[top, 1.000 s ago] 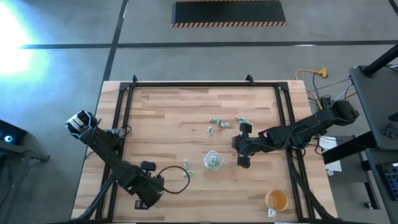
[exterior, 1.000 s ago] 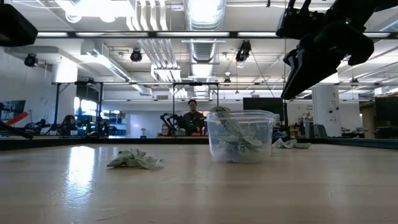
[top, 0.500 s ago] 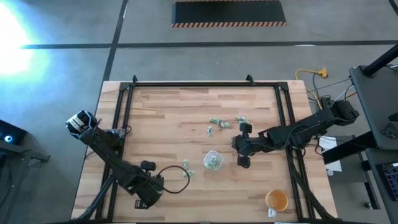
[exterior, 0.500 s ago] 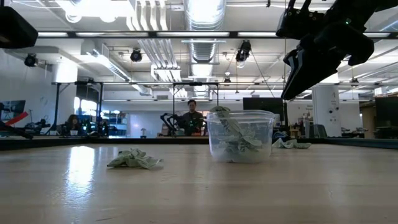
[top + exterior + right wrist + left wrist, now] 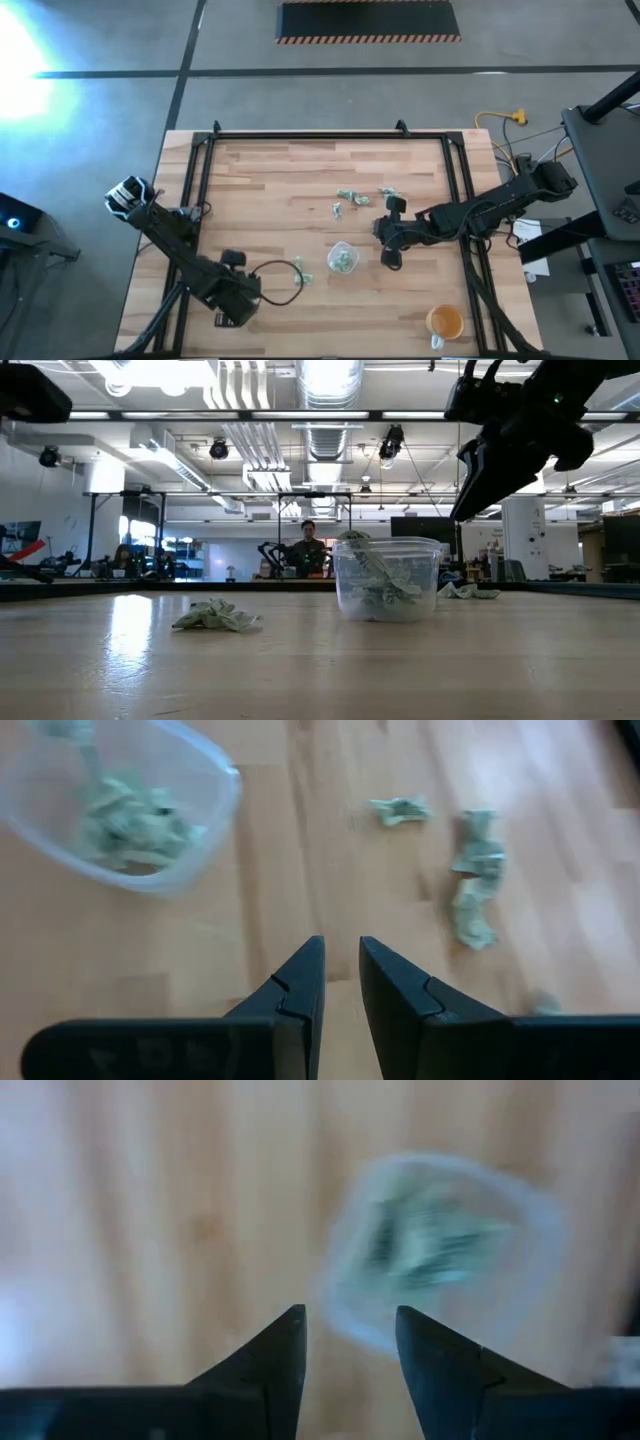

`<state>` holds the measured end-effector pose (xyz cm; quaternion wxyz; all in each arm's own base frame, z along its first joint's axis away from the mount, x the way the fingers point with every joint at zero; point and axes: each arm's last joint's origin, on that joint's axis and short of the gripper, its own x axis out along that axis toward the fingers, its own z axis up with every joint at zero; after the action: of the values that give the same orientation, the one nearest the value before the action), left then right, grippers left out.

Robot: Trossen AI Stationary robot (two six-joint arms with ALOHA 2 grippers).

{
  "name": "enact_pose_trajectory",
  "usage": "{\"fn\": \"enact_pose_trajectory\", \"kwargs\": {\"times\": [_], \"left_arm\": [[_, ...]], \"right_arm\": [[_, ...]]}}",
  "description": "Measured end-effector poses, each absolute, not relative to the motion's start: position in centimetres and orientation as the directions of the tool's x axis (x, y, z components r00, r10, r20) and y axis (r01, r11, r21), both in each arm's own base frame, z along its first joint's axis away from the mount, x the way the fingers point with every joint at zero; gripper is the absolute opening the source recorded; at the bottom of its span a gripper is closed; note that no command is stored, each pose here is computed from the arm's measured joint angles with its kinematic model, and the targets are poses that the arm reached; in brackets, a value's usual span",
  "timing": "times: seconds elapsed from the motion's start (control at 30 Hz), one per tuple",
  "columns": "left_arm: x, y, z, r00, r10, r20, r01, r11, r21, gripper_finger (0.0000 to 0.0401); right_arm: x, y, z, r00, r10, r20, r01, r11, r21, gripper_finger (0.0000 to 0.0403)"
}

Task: Pick and place items into bin
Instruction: Put the light green packet into the top transparent bin

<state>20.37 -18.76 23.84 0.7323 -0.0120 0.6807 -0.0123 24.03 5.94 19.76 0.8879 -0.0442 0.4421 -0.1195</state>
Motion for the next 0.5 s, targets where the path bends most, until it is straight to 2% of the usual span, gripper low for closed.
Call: {"fn": "enact_pose_trajectory", "kwargs": {"times": [0.17,0.33,0.5], "left_arm": [[19.9,-16.9,24.8,0.121,0.194,-0.973,0.055,0.978,0.202,0.0139],[20.1,-15.7,25.7,0.314,0.401,-0.860,0.142,0.876,0.461,0.0139],[20.3,-14.7,27.0,0.503,0.581,-0.640,0.046,0.721,0.691,0.0139]], "right_arm": [[23.8,5.5,19.4,0.569,-0.314,-0.760,0.210,0.949,-0.235,0.0057],[24.0,4.5,19.0,0.568,-0.355,-0.743,0.260,0.933,-0.248,0.0057],[24.5,2.7,18.3,0.603,-0.363,-0.710,0.272,0.931,-0.245,0.0057]]}}
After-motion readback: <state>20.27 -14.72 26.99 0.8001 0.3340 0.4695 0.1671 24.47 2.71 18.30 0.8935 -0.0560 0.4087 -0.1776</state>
